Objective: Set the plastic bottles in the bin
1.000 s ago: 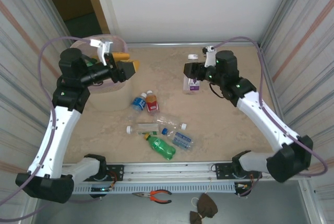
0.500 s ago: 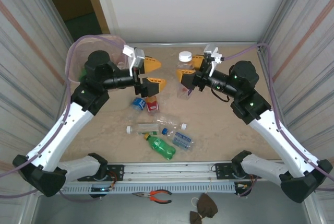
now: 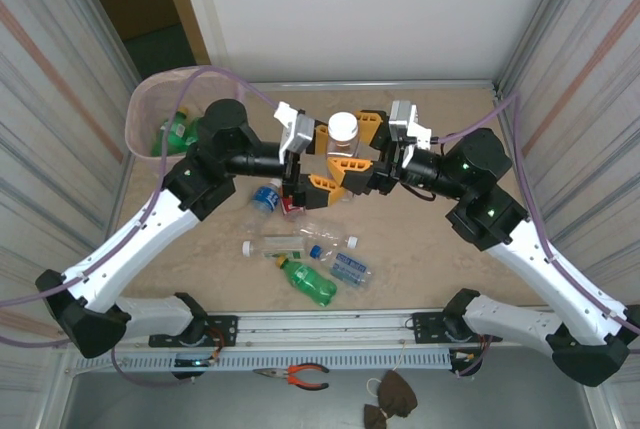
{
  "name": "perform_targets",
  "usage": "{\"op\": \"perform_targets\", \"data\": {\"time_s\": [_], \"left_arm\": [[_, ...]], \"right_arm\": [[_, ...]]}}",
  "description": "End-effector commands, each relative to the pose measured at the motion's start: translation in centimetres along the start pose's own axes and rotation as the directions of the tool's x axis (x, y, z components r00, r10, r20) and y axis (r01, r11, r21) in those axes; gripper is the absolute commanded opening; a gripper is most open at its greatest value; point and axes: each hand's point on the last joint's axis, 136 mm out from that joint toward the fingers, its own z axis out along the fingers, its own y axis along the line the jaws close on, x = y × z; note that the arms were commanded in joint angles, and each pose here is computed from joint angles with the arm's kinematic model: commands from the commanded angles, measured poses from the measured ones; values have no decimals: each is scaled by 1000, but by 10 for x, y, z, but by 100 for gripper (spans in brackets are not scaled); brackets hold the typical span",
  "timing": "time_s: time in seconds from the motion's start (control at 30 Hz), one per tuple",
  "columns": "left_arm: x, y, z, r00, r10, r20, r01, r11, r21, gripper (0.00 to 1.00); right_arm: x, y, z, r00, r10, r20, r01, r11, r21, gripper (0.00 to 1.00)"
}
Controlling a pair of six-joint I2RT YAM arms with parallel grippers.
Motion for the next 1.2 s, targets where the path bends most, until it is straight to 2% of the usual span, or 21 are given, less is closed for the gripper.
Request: {"op": "perform_targets", "data": {"time_s": [0.0, 0.43, 0.73, 0.97, 1.17], "left_arm": [[-16, -23, 3, 991, 129, 41, -132, 988, 86, 86], [-20, -29, -1, 980, 185, 77, -190, 980, 56, 75], [-20, -30, -2, 978, 192, 83, -196, 979, 50, 79], [-17, -29, -2, 980, 183, 79, -187, 981, 48, 75], [-19, -31, -4, 979, 188, 83, -192, 980, 48, 65]], "right_arm": [[-39, 16, -5, 992, -70, 103, 74, 997, -32, 57], [-46, 27, -5, 986, -102, 130, 107, 994, -35, 56], [-50, 33, -6, 982, -121, 147, 128, 991, -39, 55], [-54, 36, -9, 977, -137, 161, 143, 989, -30, 55], [-54, 37, -10, 977, -138, 164, 144, 989, -27, 55]]}}
